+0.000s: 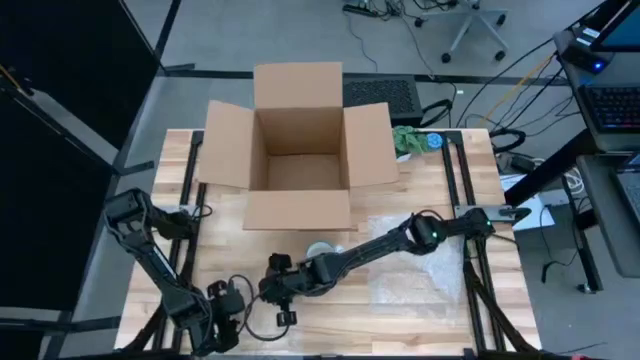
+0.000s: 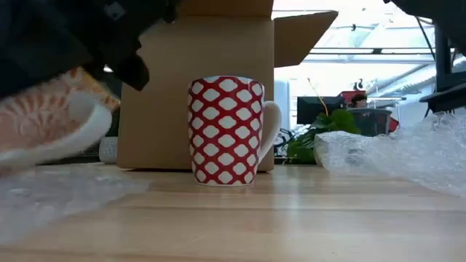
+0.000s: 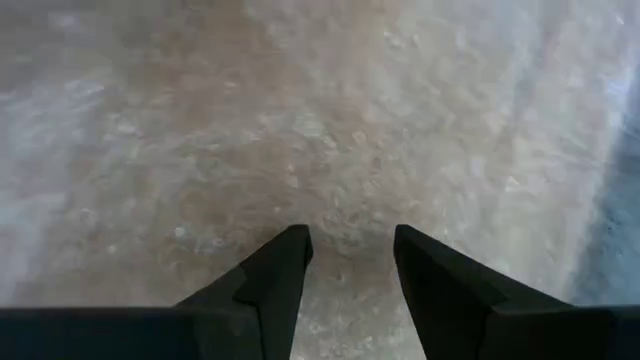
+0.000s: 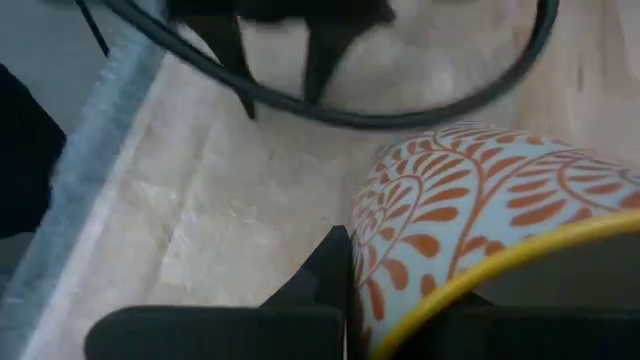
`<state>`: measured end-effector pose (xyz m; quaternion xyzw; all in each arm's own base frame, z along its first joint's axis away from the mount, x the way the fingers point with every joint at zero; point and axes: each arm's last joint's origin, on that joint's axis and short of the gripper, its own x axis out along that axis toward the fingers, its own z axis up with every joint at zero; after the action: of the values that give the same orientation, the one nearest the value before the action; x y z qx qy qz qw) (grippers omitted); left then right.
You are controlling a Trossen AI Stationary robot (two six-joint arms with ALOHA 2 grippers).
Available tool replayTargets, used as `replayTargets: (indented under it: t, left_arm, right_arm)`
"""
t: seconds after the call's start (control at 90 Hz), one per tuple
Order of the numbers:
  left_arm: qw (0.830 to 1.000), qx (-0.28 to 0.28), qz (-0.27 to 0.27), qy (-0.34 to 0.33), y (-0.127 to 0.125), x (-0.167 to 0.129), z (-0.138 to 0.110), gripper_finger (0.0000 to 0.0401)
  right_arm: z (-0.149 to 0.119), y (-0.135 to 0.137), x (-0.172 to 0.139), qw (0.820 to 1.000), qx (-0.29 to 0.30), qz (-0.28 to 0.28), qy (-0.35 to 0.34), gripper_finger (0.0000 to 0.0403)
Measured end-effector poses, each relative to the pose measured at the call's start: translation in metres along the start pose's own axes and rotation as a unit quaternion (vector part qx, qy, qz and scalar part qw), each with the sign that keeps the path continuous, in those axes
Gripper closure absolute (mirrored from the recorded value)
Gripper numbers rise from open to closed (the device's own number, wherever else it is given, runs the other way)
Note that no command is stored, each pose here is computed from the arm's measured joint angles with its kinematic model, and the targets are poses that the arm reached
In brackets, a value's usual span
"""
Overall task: Wrap mug
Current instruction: Wrap the yellow mug with bubble wrap
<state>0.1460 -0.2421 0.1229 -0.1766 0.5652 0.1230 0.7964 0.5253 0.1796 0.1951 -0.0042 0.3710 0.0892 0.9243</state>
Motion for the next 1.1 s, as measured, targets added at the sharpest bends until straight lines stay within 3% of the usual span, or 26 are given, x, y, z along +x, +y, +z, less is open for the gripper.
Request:
replayTargets:
  t: [0.333,0.611,0.911,1.1]
  left_arm:
    - [0.996,-0.035,0.085,-0.022,0.018,0.003,0.011,0.0251]
    - [0.984,-0.054,0.161,-0.052,0.034,0.004,0.024,0.0251]
    - [0.978,-0.07,0.184,-0.075,0.041,0.009,0.042,0.0251]
    - [0.966,-0.086,0.232,-0.071,0.052,0.008,0.049,0.0251]
  right_arm:
    - [0.012,0.007,-0.025,1.0,0.01,0.009,-0.001,0.04]
    - [0.005,0.019,-0.027,0.999,0.021,0.024,0.027,0.0399]
    - [-0.004,0.014,-0.013,0.999,0.024,0.016,0.043,0.0399]
    - [-0.011,0.007,-0.003,0.998,0.027,0.006,0.056,0.0399]
